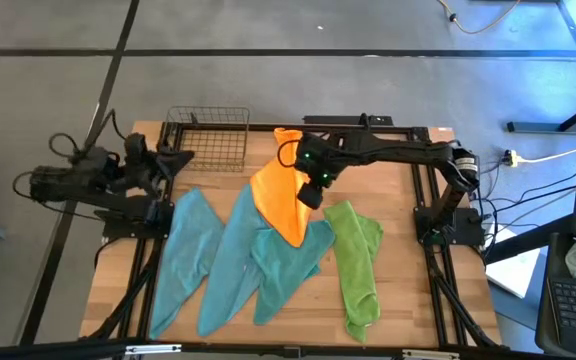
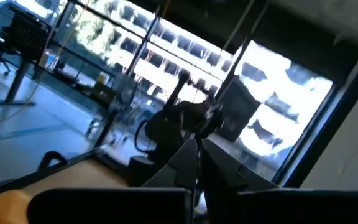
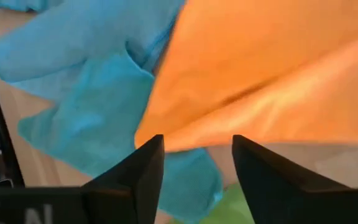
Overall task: Fold microfiber towels
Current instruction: Prepare the microfiber cloths on the table
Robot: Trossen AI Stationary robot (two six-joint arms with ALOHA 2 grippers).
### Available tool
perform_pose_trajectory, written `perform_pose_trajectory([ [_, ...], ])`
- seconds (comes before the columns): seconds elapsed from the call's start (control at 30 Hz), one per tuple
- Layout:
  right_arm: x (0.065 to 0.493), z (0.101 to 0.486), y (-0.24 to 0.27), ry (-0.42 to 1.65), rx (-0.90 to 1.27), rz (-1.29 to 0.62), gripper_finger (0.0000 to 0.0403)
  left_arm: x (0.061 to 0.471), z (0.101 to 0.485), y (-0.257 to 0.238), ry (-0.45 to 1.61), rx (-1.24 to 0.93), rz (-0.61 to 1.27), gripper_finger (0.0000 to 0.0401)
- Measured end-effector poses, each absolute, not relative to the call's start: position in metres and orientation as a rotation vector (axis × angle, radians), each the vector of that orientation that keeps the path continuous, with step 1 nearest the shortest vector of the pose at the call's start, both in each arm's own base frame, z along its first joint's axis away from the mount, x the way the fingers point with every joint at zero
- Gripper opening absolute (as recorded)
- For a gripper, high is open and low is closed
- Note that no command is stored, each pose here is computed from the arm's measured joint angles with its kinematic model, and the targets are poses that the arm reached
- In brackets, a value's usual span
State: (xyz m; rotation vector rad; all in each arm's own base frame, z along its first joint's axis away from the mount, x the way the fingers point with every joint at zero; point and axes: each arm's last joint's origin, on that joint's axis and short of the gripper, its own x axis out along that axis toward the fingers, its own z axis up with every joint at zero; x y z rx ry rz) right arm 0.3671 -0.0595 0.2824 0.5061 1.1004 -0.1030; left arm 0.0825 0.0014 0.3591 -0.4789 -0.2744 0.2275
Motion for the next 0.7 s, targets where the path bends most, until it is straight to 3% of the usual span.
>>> perform_pose_trajectory([
  [0.13,0.364,0.267,-0.042,1.171,0.465,-0.095,0.0201,0.102,0.386,-0.002,-0.16,-0.335,0.219,0.0014],
  [0.37,0.316,0.205,-0.019,1.524,0.585,-0.224,0.0202,0.134,0.407,-0.007,-0.085,-0.214,0.196,0.0014],
  [0.7,0.262,0.165,0.013,1.526,0.747,-0.315,0.0202,0.159,0.408,-0.018,-0.022,-0.235,0.127,0.0014],
])
